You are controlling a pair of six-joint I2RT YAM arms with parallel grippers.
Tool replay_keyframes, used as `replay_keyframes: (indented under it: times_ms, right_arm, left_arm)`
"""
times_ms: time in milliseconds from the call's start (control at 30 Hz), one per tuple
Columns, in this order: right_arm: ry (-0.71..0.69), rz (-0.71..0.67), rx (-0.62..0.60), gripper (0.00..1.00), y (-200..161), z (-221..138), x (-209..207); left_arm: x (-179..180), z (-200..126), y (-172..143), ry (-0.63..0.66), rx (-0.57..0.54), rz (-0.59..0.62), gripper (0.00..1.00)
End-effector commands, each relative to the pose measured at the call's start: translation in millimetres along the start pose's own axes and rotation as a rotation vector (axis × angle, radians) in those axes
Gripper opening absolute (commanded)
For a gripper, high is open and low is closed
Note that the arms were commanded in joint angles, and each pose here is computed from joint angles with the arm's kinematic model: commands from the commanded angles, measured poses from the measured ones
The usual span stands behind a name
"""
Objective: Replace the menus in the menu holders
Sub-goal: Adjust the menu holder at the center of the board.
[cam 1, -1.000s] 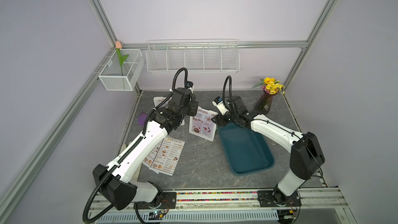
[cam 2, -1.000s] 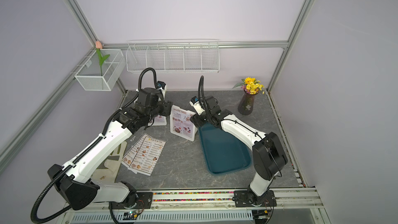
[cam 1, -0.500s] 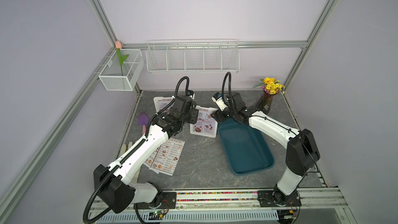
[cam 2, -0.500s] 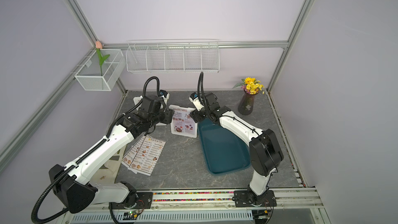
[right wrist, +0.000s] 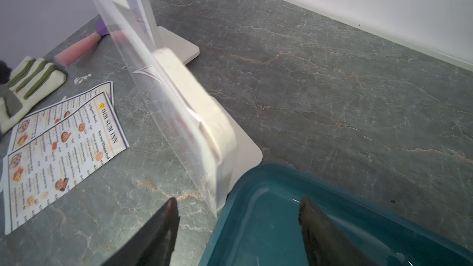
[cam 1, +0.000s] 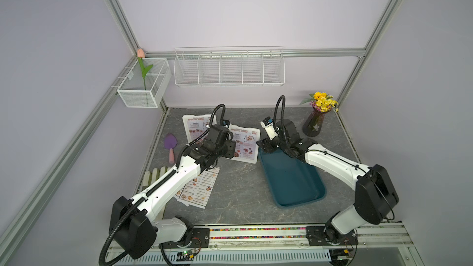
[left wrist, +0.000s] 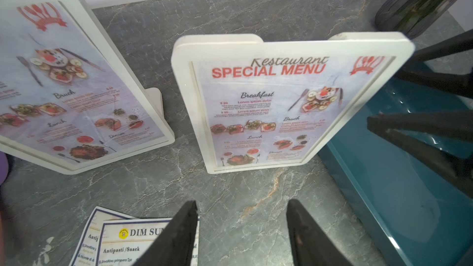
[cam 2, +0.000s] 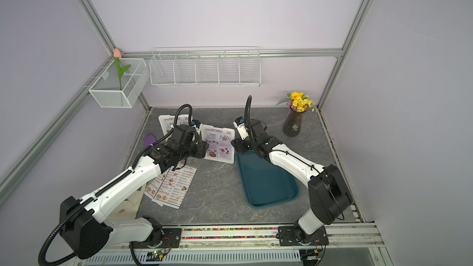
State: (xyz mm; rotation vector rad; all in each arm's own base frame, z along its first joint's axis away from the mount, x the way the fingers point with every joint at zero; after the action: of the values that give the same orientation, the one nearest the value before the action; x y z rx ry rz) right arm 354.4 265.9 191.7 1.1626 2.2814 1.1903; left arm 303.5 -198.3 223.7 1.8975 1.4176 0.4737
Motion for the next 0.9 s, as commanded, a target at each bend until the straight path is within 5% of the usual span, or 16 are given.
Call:
replay_keyframes:
  times_ms: [0,867]
  right_arm:
    - [-0.044,0.051,-0.063,0.77,5,10,-6]
    - [-0.052,0.061,-0.05,0.77,0,48,-14]
  left_arm:
    - [3,14,0,0.035,-0.021,-0.058,0.59]
    - [29,73,-12,0.229,-0.001,-0.019,0.58]
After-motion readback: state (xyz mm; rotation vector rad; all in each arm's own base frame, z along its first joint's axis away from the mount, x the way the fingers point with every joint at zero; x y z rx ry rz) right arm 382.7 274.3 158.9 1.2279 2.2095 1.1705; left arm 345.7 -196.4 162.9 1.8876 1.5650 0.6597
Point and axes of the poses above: each gripper's point midway between its finger pads, its own z axis out along the fingers, its own x axis along the line the jaws close on, y = z × x, the point moved 3 cm from there along -z, back along the fingers, and after that the axes turned 2 degrees about -z, right-handed, at the moved point
